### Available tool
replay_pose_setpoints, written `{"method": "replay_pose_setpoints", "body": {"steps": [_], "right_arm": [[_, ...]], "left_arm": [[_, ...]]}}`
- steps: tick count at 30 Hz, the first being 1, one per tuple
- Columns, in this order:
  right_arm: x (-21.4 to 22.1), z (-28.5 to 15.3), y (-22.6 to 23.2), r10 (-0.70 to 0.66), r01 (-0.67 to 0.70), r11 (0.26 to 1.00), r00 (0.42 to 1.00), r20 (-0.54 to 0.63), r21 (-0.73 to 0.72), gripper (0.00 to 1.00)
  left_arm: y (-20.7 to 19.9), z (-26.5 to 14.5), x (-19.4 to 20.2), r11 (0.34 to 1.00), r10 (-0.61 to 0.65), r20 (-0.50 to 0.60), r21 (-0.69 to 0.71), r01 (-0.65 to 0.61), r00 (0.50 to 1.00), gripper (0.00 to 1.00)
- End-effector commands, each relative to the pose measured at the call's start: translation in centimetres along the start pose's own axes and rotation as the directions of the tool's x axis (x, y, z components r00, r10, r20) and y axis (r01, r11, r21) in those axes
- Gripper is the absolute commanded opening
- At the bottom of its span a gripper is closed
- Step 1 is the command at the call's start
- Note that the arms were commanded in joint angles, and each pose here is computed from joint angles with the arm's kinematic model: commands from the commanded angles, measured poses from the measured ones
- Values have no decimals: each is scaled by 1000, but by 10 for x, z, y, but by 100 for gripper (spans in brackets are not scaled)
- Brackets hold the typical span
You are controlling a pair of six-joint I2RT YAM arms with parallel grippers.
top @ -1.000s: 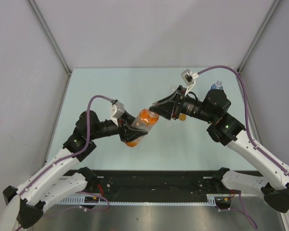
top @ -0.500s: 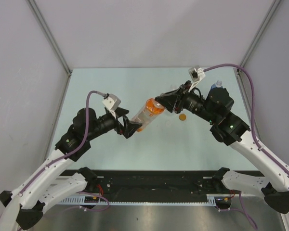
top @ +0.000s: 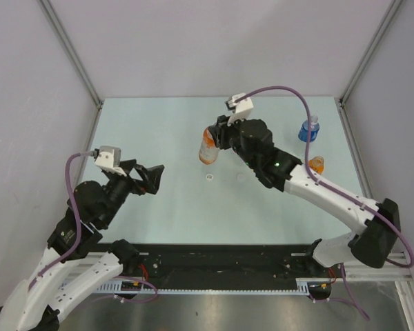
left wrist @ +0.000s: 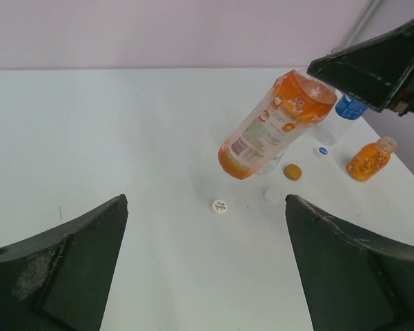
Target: Unscrew the bottle caps
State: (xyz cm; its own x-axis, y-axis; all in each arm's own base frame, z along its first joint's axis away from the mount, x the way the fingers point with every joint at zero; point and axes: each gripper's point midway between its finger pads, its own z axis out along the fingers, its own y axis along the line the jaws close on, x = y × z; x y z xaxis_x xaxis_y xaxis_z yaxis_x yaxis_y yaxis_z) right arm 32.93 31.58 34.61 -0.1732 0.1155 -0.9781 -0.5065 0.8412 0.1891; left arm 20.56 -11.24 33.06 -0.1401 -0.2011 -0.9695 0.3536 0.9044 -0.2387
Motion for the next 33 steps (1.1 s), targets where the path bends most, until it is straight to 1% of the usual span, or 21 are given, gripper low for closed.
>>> {"method": "replay_pose_setpoints", "body": {"steps": [1,2,3,4,6,7,12,13,16,17,23,29,33], "right_arm": [[-34,28,-9,-103,84,987,986,129,140,0],[-33,33,-8,-108,89,985,986,130,148,0],[-19,45,-9,-133,115,980,986,98,162,0],[-22,49,-8,-135,117,979,986,99,168,0],[-11,60,-9,-145,130,975,987,70,182,0],[2,69,-9,-151,141,972,988,42,185,0],[16,89,-15,-119,113,974,993,21,197,0],[20,93,-16,-106,100,974,994,22,201,0],[25,100,-22,-92,84,975,995,29,207,0],[34,105,-24,-81,76,975,997,17,208,0],[55,117,-32,-23,27,977,999,-23,210,0],[72,125,-35,-10,23,979,998,-67,203,0],[77,128,-39,8,8,978,997,-75,208,0]], "left_arm": [[19,-6,17,993,-67,-15,-98,65,998,100],[19,-6,17,993,-71,-10,-96,70,997,100],[21,-6,21,992,-74,-15,-101,72,997,100],[22,-7,22,992,-74,-12,-103,73,997,100],[23,-8,25,991,-78,-18,-111,75,997,100],[23,-9,26,991,-77,-23,-109,74,997,100],[26,-13,33,990,-84,-26,-114,81,996,100],[26,-15,31,990,-91,-9,-107,89,996,100],[26,-19,31,991,-96,9,-93,96,995,100],[26,-19,31,991,-94,9,-93,95,996,100],[29,-18,38,991,-83,-17,-106,81,996,100],[26,-15,42,991,-93,-19,-96,90,995,100],[25,-13,47,991,-100,-30,-90,97,995,100]]}}
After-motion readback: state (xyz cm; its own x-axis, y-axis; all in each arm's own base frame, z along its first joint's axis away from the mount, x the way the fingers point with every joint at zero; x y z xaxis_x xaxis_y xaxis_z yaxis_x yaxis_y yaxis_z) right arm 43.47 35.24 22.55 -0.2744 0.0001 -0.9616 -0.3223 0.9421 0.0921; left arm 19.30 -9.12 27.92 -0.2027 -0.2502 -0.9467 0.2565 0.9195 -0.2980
